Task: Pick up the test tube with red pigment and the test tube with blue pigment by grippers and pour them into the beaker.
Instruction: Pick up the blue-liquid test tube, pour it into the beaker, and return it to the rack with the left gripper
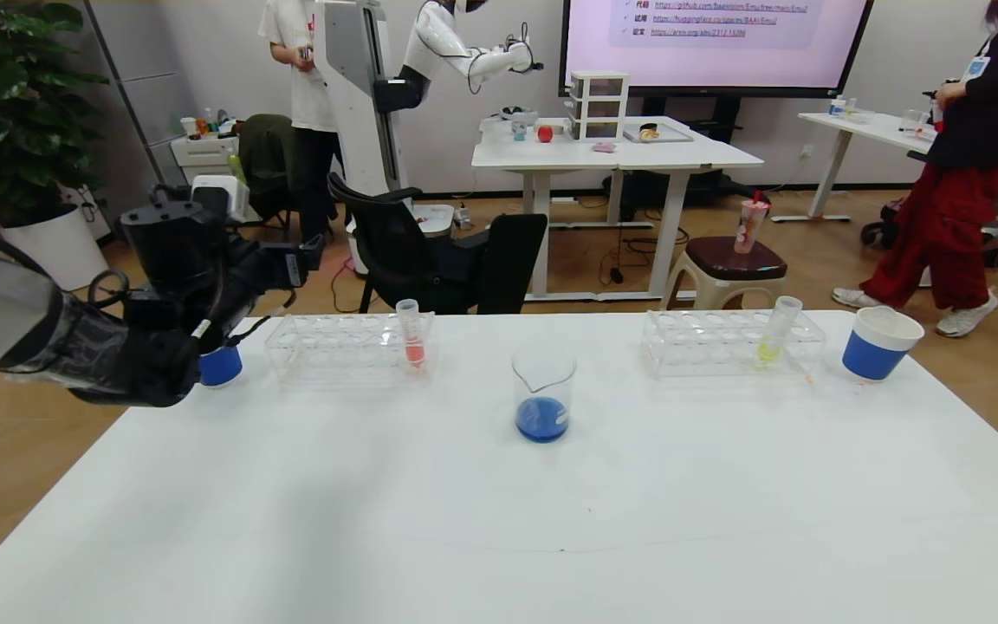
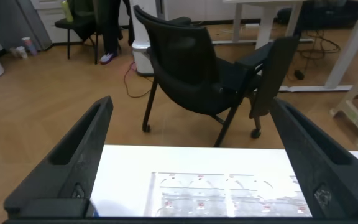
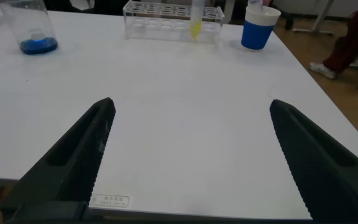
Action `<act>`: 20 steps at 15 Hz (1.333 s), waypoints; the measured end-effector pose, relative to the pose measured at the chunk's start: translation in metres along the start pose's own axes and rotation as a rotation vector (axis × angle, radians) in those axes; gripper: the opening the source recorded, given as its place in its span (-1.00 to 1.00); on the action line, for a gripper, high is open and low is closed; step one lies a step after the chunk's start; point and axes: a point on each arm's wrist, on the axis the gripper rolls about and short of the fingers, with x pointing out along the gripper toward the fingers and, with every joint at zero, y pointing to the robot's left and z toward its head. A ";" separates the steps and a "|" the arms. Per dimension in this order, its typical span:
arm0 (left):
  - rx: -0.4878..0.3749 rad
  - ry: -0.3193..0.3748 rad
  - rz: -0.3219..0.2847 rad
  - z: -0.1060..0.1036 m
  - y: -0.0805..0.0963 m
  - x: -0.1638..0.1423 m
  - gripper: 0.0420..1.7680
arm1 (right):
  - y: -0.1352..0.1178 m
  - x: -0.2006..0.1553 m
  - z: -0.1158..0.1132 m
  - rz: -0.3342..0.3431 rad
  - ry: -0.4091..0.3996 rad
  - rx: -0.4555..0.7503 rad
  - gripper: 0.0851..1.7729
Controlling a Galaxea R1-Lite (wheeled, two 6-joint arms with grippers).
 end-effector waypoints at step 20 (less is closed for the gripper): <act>0.114 -0.186 0.001 0.163 0.048 -0.297 0.98 | 0.000 0.000 0.000 0.000 0.000 0.000 0.96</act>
